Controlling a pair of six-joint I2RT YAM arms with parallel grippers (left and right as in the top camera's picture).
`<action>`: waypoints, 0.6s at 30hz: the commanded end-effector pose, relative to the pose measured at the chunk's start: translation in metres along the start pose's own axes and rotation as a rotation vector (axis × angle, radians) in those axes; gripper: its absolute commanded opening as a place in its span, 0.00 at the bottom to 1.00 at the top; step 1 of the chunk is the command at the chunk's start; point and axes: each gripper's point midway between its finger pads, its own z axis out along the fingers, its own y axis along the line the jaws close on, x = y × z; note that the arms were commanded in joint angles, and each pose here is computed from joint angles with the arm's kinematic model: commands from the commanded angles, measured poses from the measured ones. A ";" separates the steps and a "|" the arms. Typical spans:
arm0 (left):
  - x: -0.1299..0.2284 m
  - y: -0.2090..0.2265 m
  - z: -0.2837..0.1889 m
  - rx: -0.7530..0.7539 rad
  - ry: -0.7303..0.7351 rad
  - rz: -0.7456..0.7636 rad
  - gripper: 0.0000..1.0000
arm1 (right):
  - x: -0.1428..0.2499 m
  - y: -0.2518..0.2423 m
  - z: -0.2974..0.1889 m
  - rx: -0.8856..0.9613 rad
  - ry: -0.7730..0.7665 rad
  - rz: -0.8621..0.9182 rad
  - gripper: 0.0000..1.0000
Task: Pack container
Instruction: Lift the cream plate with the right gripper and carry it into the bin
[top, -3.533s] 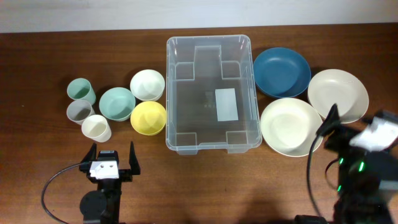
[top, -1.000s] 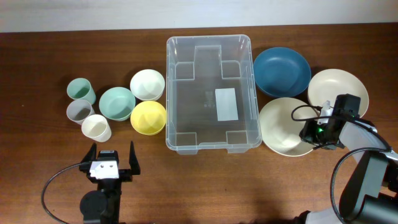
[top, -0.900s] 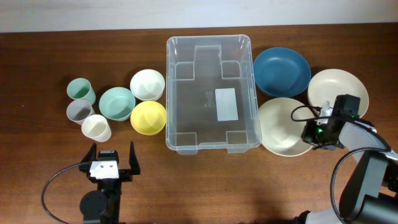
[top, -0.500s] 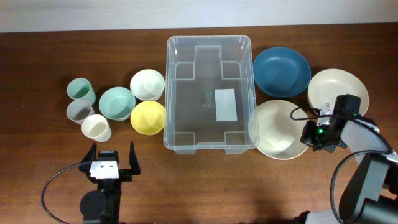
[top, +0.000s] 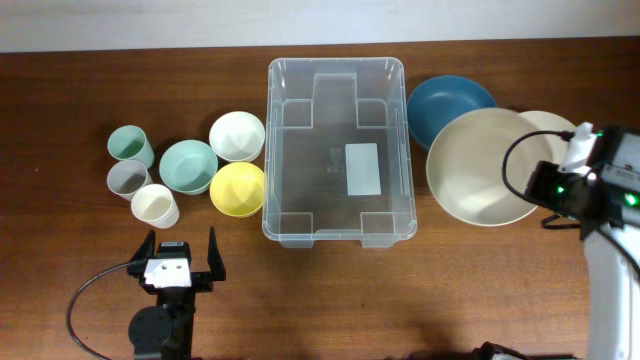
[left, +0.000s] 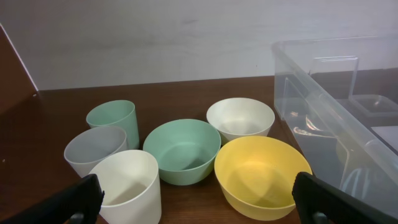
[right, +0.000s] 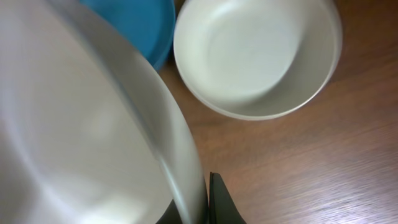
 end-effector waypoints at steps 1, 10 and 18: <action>0.001 -0.003 0.000 0.015 -0.001 0.020 0.99 | -0.026 0.006 -0.039 -0.002 -0.143 -0.005 0.04; 0.001 -0.003 0.000 0.016 -0.001 0.020 0.99 | -0.046 0.075 -0.081 -0.226 -0.276 -0.124 0.04; 0.001 -0.003 0.000 0.016 -0.001 0.020 0.99 | -0.051 0.170 -0.058 -0.327 -0.307 -0.275 0.04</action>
